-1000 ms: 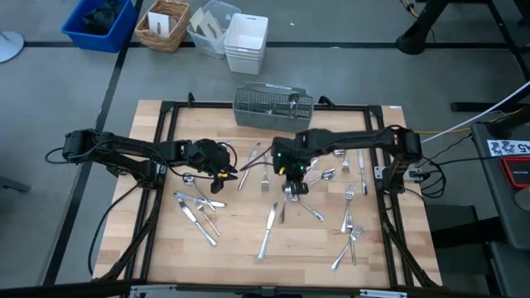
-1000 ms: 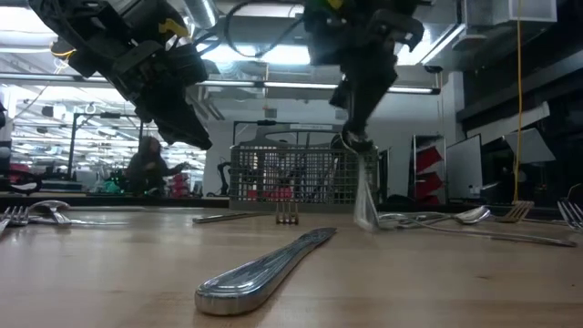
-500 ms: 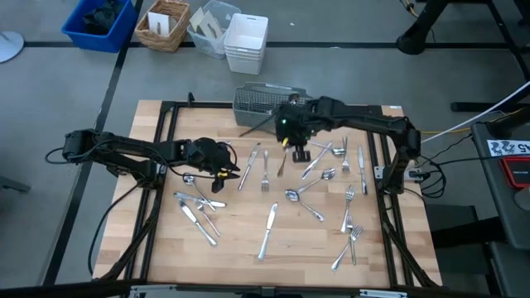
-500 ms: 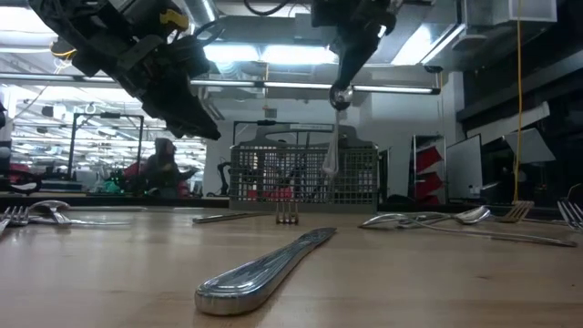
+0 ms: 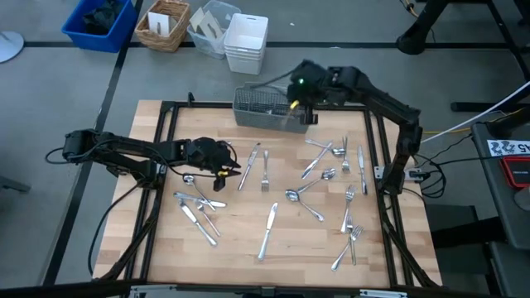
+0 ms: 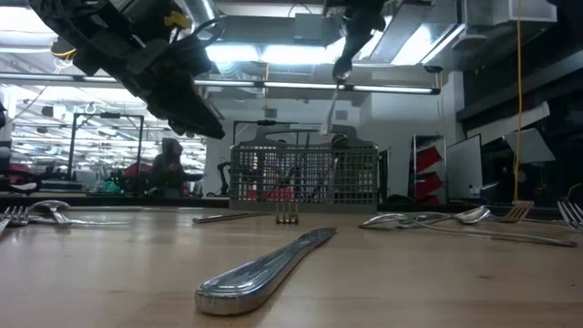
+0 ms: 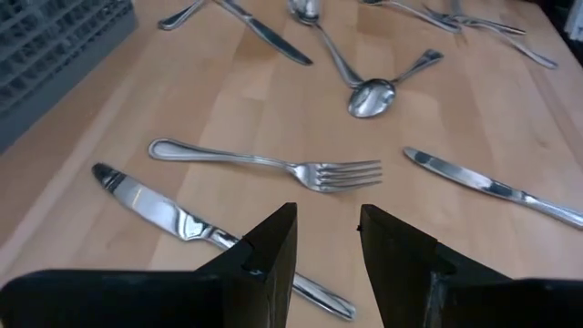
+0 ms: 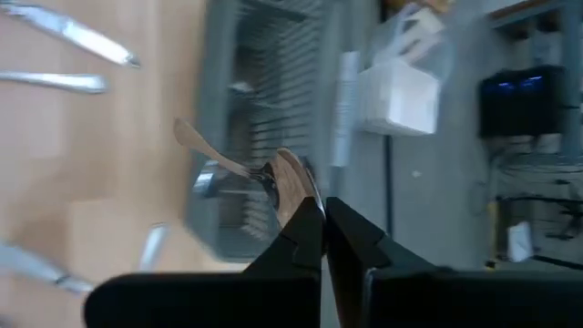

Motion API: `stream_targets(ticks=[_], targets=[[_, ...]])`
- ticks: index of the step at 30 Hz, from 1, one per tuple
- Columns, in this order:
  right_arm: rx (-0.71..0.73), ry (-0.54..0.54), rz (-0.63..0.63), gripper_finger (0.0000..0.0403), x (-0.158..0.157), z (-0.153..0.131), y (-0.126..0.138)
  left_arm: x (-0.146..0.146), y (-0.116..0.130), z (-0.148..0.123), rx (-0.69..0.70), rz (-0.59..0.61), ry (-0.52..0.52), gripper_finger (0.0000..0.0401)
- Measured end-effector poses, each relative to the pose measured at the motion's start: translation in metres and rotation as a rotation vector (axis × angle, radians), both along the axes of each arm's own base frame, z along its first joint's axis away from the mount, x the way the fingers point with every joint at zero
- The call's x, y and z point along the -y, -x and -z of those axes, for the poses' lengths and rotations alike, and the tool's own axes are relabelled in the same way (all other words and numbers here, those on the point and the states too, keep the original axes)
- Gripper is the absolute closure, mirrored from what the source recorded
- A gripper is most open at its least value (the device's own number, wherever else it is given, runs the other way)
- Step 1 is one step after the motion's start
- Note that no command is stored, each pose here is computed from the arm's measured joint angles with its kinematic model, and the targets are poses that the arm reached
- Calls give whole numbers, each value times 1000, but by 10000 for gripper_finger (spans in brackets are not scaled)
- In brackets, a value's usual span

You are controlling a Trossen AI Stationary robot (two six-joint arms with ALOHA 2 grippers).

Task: Sort silverware
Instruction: Put the spoon into the gray silverware organizer

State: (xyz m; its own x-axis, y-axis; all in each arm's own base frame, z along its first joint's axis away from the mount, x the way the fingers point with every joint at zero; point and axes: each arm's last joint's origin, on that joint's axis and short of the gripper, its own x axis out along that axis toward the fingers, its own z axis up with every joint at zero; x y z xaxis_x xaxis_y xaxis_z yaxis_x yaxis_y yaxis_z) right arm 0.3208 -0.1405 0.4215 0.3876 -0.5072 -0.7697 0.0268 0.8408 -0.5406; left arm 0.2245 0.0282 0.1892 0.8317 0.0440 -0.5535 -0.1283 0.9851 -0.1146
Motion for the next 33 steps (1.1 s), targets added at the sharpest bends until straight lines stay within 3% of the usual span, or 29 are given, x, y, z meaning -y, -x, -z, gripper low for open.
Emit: stream_targets(ticks=[9, 18, 22, 30, 33], targets=[[-12, 72, 22, 397, 42, 2, 7, -2, 0, 0, -1, -85, 30, 286], [-67, -21, 12, 390, 68, 36, -10, -1, 1, 1, -6, -148, 125, 286], [-84, -52, 9, 375, 72, 48, -18, -1, 3, 4, -37, -220, 245, 286], [-111, -77, 7, 336, 75, 59, -24, 5, 16, 16, -223, -401, 631, 286], [-111, -77, 7, 320, 75, 59, -24, 7, 21, 14, -263, -429, 730, 286]])
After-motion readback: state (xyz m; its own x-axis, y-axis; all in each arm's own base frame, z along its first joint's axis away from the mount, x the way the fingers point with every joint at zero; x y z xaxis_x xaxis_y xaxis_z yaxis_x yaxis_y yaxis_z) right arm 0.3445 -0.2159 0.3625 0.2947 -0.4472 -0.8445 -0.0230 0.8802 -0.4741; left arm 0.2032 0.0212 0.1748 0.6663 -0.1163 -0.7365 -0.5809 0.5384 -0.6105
